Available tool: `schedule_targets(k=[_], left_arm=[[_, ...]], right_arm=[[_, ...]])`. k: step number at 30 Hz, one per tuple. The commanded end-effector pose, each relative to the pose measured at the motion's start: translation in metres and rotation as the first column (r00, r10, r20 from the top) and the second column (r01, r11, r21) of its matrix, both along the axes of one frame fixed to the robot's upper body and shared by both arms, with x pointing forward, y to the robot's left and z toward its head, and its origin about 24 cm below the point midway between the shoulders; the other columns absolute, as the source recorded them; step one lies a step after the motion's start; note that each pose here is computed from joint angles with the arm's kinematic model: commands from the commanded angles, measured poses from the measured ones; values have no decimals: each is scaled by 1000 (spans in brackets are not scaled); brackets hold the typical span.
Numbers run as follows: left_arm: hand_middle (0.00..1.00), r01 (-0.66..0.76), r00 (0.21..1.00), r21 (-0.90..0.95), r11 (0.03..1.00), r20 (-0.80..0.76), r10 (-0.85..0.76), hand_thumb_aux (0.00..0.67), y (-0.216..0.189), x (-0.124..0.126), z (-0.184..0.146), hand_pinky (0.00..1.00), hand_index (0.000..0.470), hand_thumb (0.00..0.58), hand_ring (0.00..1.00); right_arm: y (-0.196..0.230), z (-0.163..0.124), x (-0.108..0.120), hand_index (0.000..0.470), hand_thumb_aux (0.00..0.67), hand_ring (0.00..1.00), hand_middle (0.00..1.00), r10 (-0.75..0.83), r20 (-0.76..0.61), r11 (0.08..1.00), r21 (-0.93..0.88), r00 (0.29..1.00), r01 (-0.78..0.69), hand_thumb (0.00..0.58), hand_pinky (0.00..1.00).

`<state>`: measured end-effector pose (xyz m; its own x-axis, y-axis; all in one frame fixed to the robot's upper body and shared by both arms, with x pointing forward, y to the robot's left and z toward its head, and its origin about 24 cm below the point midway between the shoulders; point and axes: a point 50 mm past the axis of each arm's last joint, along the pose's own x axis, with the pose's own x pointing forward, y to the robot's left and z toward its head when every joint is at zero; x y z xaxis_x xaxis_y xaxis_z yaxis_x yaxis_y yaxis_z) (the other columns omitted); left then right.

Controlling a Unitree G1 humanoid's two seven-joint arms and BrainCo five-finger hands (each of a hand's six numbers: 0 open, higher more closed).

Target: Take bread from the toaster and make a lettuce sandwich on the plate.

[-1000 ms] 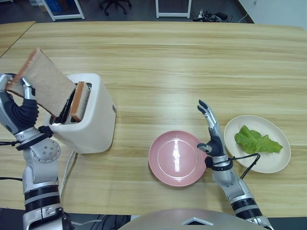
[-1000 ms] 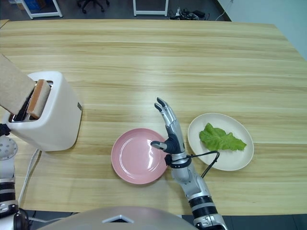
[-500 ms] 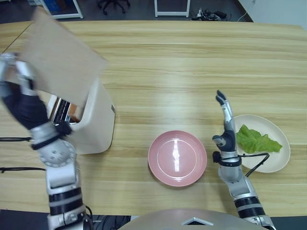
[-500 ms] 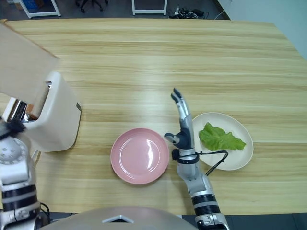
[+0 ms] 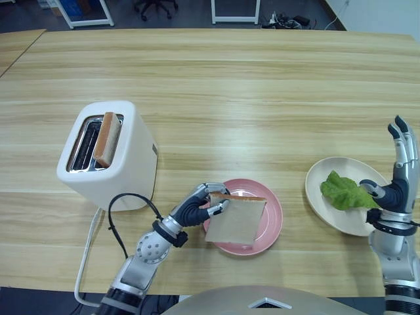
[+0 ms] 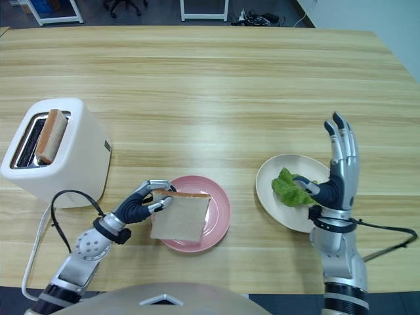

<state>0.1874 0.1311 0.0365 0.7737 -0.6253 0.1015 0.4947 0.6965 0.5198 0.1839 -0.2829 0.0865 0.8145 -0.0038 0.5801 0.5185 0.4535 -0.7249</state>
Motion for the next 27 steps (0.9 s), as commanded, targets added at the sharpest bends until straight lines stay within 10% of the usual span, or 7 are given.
schedule_targets(k=[1,9,11,14,21,23,27], left_arm=[[1000,8,1000,57,998,-13,-8,670,-9,0,-18,1000,470,580,1000],[871,-98,987,237,967,146,64,670,0,0,-28,871,470,580,871],[0,-128,976,269,955,204,74,581,3,0,-25,0,407,570,0],[0,-152,961,294,944,269,71,8,7,-3,-18,0,6,14,0],[0,-203,917,333,921,394,60,0,14,-8,2,0,0,0,0],[0,-216,905,328,920,420,64,0,15,-10,8,0,0,0,0],[0,-262,883,304,916,458,100,0,22,-12,20,0,0,0,0]], right_arm=[[-25,-19,-8,0,0,0,0,-117,-159,978,-192,980,86,0,0],[-67,-55,-18,0,0,0,0,-378,-385,846,-514,842,145,0,0],[-66,-64,-15,0,0,0,0,-380,-434,844,-524,817,114,0,0],[-66,-71,-15,0,0,0,0,-384,-477,837,-540,791,81,0,0],[-65,-72,-8,0,0,0,0,-378,-492,820,-571,784,37,0,0],[-65,-70,-4,251,357,0,0,-376,-485,815,-578,790,33,454,0],[-62,-66,-3,470,670,0,0,-364,-458,809,-586,811,33,580,0]])
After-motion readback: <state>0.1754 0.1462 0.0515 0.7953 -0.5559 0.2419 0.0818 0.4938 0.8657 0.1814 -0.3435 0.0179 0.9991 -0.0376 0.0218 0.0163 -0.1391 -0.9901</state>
